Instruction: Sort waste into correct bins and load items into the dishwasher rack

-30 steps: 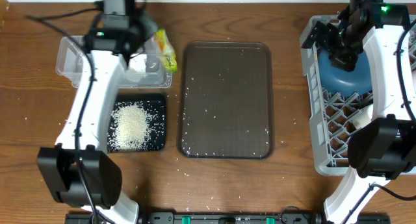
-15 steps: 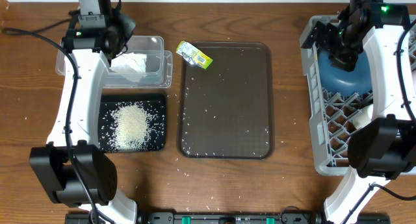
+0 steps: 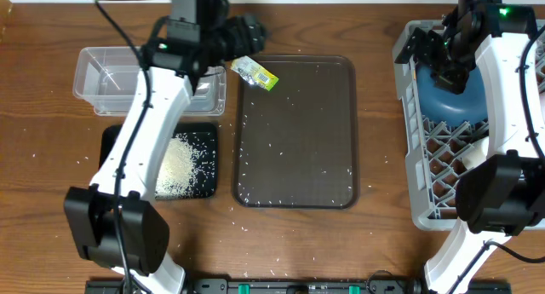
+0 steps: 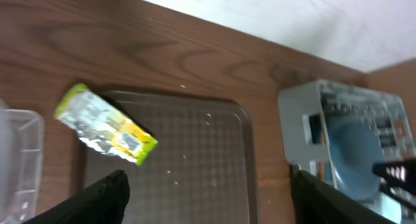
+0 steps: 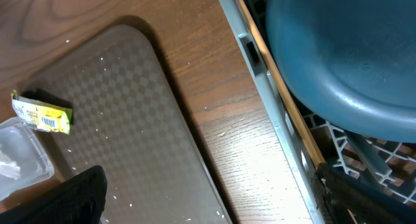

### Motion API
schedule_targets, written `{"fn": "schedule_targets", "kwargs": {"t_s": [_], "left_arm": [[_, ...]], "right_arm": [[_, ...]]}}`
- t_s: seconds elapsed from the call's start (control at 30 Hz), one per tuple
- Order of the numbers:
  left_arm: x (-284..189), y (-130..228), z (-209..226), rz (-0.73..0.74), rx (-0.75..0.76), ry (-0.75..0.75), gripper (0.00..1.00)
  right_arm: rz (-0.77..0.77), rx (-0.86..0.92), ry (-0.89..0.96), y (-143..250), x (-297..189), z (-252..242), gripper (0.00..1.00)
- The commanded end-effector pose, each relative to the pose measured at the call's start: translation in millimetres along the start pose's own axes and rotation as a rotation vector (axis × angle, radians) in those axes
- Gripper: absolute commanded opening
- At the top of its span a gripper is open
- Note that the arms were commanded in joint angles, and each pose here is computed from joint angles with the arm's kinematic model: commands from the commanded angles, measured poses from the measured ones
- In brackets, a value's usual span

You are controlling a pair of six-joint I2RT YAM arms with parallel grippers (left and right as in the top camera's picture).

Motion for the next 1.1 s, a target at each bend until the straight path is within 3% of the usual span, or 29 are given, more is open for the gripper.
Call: {"fn": "schedule_targets", "kwargs": {"t_s": [0.0,0.23,0.5,1.07], "left_arm": [[3.7,3.8,-4.1,0.017,0.030,0.018,0.83],[12.9,22.0,-21.6,0.044,0.150,-0.027,0.83],[28.7,52.2,-44.1,-0.017,0.365,-0.309,0.84],[126.5,77.0,6.0,0.067,0.329,-0.446,0.84]], "right_arm": [[-0.046,-0.009,-0.019,2.0,-18.3,7.0,0.99],[-0.046,-0.009,-0.019,2.0,-18.3,7.0,0.99],[-0.046,-0.009,-0.019,2.0,-18.3,7.0,0.99],[-0.046,-0.010,-0.019,2.2,-18.2,7.4,0.99]]}}
Point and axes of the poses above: each gripper's point midway between its finger pads, its own x axis out along the fingers, its own z axis along the line the jaws close on, y = z × x, the point moved 10 cm from there along -x, back along the fingers, and after that the axes turned 3 degrees about -x, right-handed, at the moved point
